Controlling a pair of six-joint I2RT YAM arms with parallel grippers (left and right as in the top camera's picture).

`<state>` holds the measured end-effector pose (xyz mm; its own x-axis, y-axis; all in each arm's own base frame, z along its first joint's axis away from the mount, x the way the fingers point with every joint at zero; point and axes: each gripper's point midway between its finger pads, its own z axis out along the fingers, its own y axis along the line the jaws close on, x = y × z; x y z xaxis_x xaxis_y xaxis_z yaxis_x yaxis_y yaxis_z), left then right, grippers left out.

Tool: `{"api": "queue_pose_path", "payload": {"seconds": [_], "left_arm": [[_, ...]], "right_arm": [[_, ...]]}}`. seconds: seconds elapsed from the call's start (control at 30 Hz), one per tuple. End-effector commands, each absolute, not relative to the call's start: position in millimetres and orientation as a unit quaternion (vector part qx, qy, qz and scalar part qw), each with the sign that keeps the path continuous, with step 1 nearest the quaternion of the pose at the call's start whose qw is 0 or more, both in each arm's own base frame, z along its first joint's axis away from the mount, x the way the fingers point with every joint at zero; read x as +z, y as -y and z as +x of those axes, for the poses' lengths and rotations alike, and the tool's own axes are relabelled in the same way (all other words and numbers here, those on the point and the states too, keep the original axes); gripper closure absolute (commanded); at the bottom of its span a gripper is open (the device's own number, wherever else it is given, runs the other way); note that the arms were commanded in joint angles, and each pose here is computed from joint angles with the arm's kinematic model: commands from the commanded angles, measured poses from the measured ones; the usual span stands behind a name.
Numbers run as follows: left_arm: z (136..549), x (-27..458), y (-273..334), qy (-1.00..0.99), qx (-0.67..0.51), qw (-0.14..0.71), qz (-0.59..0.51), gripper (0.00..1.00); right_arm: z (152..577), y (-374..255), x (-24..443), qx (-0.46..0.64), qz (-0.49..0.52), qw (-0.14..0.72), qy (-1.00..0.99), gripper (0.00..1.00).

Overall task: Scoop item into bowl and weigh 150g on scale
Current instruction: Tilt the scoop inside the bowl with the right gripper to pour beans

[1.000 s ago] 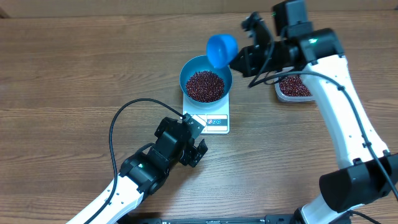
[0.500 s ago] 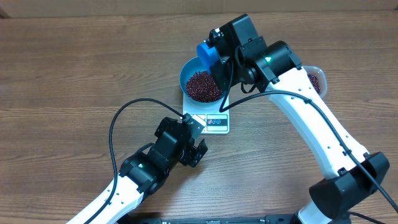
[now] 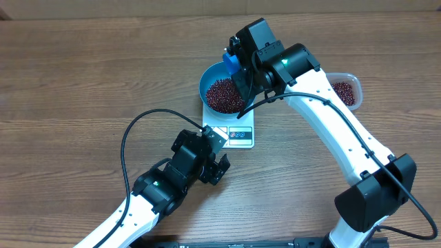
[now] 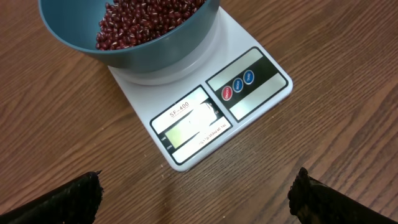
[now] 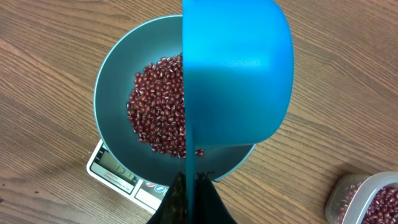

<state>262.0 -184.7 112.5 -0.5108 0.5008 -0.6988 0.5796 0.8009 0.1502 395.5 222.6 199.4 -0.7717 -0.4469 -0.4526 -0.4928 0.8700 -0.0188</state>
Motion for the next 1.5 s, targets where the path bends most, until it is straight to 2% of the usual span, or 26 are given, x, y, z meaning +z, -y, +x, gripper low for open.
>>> {"api": "queue_pose_path", "payload": {"seconds": [0.0,0.67,1.47], "left_arm": [[261.4,112.5,182.7,-0.866,-0.049,0.386,0.314,0.00],[261.4,112.5,182.7,-0.866,-0.049,0.386,0.314,0.01],[261.4,112.5,182.7,-0.866,-0.049,0.386,0.314,0.01]], "right_arm": [[398.0,-223.9,199.1,0.046,-0.251,0.233,-0.938,0.96],[371.5,-227.1,155.1,0.059,-0.246,0.171,-0.952,0.96],[391.9,-246.9,139.3,0.058,-0.265,0.222,-0.936,0.96]]}}
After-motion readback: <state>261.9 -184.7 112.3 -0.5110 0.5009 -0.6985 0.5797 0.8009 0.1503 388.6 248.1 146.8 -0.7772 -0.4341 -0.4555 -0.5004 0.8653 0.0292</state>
